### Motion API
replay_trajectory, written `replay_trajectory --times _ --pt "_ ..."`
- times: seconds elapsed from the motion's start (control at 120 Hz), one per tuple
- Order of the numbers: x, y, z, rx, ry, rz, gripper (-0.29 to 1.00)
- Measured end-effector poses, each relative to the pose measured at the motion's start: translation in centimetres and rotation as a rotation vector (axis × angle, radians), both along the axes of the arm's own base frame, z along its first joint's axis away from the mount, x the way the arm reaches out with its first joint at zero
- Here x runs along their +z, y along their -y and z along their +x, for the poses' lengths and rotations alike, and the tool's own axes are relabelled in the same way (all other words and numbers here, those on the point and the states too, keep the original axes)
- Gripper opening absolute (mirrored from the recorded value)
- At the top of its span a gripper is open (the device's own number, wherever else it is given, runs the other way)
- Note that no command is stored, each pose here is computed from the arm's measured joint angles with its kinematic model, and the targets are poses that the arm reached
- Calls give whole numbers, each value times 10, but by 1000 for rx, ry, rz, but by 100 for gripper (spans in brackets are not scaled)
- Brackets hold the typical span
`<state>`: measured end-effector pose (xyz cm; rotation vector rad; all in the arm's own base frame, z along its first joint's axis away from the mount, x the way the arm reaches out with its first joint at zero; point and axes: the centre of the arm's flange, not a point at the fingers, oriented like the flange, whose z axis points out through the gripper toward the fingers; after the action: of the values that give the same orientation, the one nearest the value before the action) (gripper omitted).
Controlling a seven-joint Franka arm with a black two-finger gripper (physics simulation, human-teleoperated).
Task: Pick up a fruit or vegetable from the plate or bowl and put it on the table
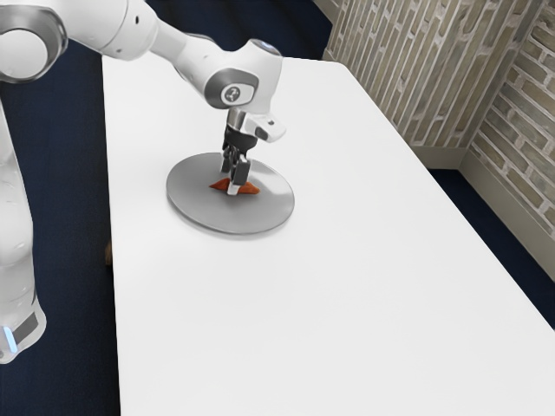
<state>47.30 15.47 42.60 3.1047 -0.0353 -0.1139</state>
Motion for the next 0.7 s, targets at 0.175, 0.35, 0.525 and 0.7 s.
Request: replay_trajectory --times 0.175,0.35,0.525,0.7 --pt "-3 0 0 2 -5 -6 53" --pt "-3 0 1 -2 -6 -8 47" --pt "-2 -1 2 -24 0 -7 45" --pt "-5 0 3 -52 1 -10 43"
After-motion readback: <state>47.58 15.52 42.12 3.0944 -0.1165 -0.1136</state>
